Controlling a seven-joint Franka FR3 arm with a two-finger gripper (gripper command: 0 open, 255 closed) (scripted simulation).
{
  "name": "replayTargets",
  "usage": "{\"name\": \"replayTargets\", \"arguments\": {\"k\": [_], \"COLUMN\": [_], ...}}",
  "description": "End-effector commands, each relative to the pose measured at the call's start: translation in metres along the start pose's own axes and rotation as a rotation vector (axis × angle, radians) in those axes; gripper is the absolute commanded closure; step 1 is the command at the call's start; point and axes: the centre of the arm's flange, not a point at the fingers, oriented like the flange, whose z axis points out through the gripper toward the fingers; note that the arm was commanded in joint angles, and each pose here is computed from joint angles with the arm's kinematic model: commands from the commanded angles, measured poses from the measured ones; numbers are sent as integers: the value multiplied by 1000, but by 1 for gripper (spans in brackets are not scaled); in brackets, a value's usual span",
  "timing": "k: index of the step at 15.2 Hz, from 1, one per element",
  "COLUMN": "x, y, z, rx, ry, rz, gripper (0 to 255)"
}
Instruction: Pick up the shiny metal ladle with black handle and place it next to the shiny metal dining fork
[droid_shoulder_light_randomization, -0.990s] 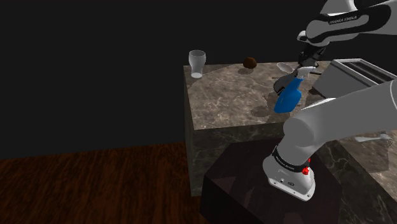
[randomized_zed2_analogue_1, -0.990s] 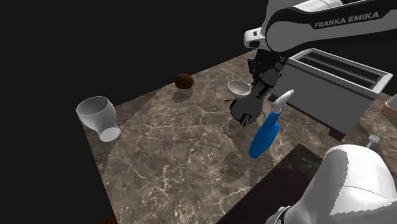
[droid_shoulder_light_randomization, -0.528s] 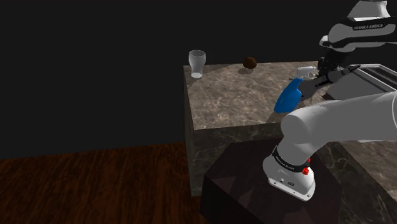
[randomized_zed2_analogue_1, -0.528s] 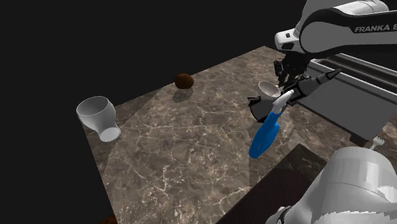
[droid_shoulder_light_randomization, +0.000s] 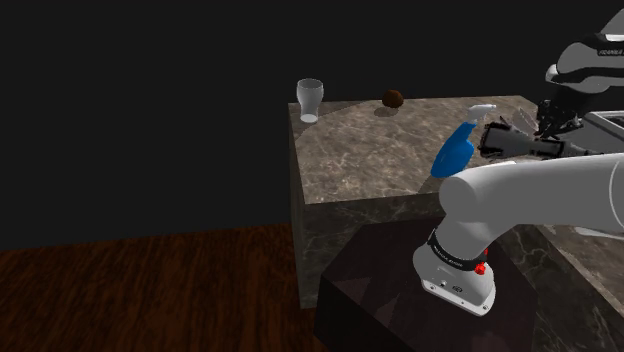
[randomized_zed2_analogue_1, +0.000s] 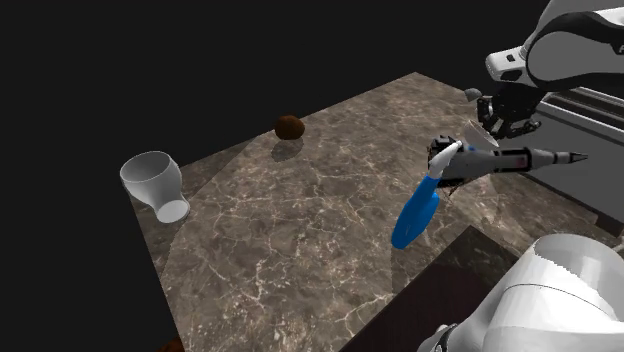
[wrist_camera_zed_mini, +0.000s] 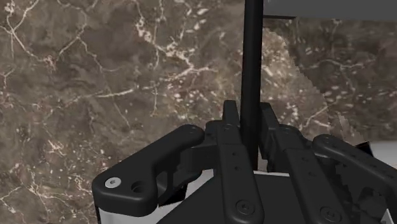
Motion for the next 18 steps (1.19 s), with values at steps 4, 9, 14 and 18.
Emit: {"name": "replayTargets", "arguments": {"k": [4,9,14,18], "x": [-48,-96,-144,-183], "y": [-47,-92,-137,-173], "z": [1,1,2,3], "rx": [6,6,6,6], "ry": [2,2,2,2], "rz": [2,2,2,2], "gripper": [255,255,255,255]}}
